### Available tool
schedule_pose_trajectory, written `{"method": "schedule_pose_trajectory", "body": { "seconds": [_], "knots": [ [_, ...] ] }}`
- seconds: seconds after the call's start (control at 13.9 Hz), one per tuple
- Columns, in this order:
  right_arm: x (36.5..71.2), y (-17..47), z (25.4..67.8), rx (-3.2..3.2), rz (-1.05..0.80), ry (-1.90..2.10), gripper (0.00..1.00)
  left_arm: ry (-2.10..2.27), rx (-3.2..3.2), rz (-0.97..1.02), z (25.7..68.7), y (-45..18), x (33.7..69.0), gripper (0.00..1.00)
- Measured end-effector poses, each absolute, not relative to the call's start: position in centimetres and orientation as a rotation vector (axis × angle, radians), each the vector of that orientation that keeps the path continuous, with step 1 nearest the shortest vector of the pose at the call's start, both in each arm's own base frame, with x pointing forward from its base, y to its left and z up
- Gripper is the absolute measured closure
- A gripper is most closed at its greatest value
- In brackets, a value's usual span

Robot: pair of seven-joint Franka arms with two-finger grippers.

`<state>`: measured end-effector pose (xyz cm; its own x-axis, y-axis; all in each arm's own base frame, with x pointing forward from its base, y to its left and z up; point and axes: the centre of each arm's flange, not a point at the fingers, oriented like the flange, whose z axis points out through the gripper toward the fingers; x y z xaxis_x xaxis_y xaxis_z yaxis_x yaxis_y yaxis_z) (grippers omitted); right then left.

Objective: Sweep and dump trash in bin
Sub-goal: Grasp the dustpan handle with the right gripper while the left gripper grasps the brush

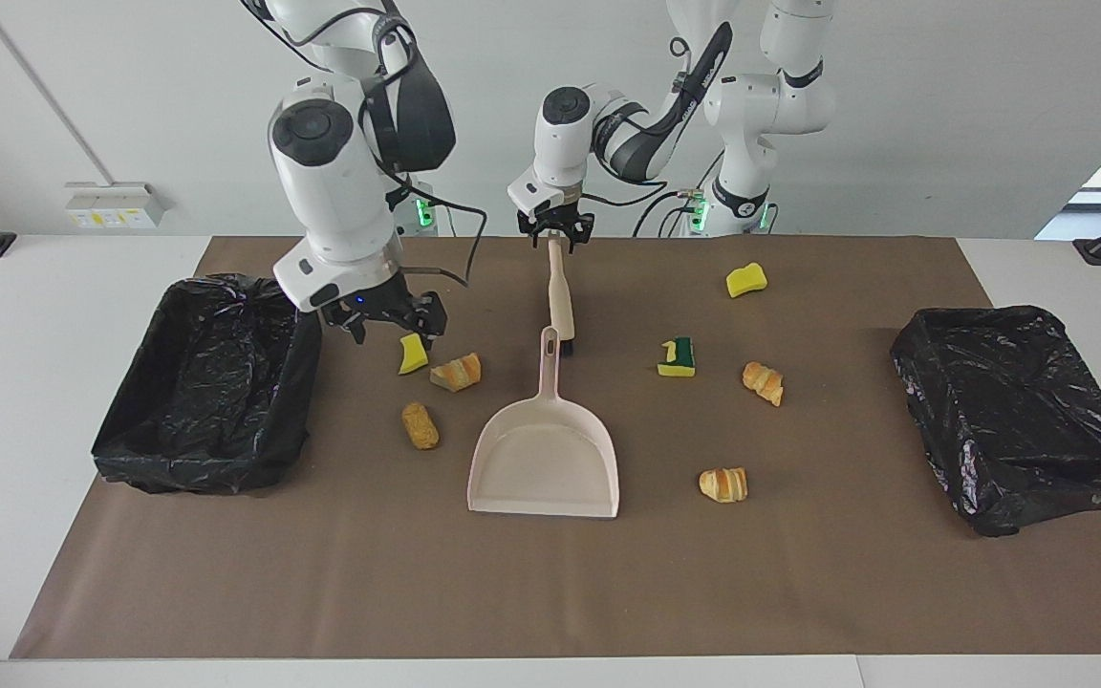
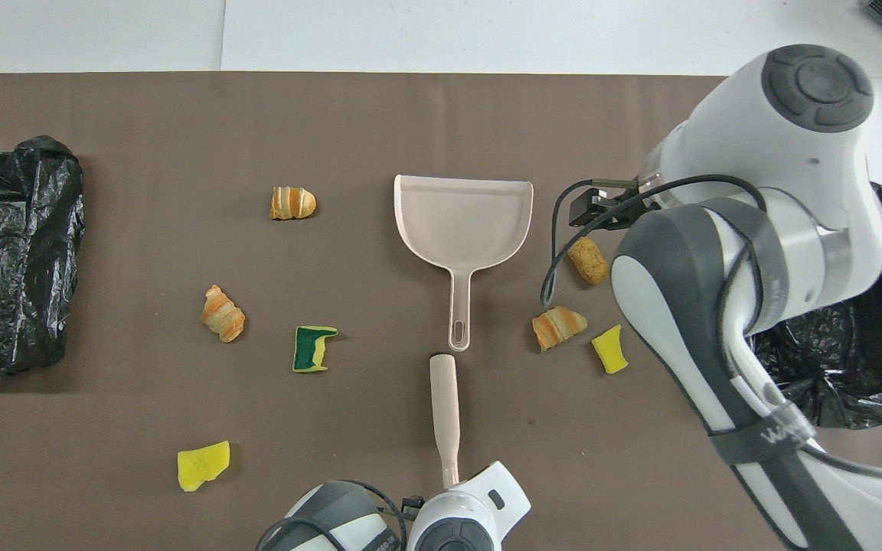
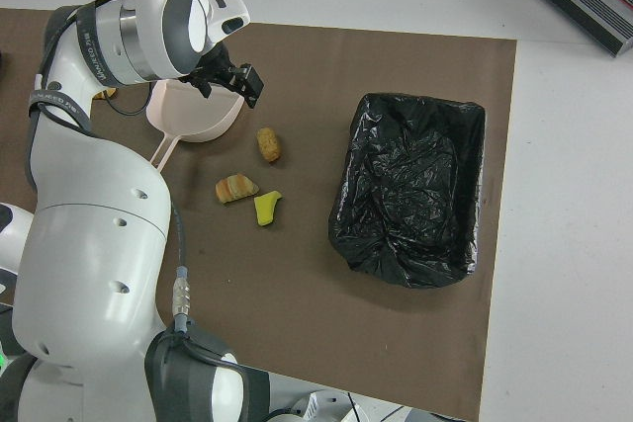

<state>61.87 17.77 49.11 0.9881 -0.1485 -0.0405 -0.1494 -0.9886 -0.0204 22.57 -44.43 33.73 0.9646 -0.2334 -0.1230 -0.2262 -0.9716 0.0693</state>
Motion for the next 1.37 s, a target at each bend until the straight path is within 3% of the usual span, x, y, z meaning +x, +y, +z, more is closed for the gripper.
{"method": "schedule_pose_trajectory", "body": {
  "seconds": [0.14,0.22,0.65,1.08,1.37],
  "knots": [
    [62.3,21.4,46.5,-3.077,0.084,0.269,0.0,-0.36,3.069,-0.203,33.8,-44.3,22.8,0.69],
    [62.2,23.0,45.5,-3.07,0.092,0.298,0.0,-0.38,3.08,-0.197,34.0,-44.2,23.1,0.72],
    [61.6,31.3,39.9,-3.037,0.141,0.348,0.0,-0.491,3.254,-0.19,37.8,-41.2,26.1,0.72],
    [61.2,33.4,37.7,-3.043,0.144,0.316,0.0,-0.926,3.202,-0.369,48.4,-26.1,31.5,0.72],
    [59.2,34.8,36.1,-3.07,0.206,0.268,0.0,-0.797,3.21,-0.477,48.0,-17.9,28.9,0.72]
  ]
}}
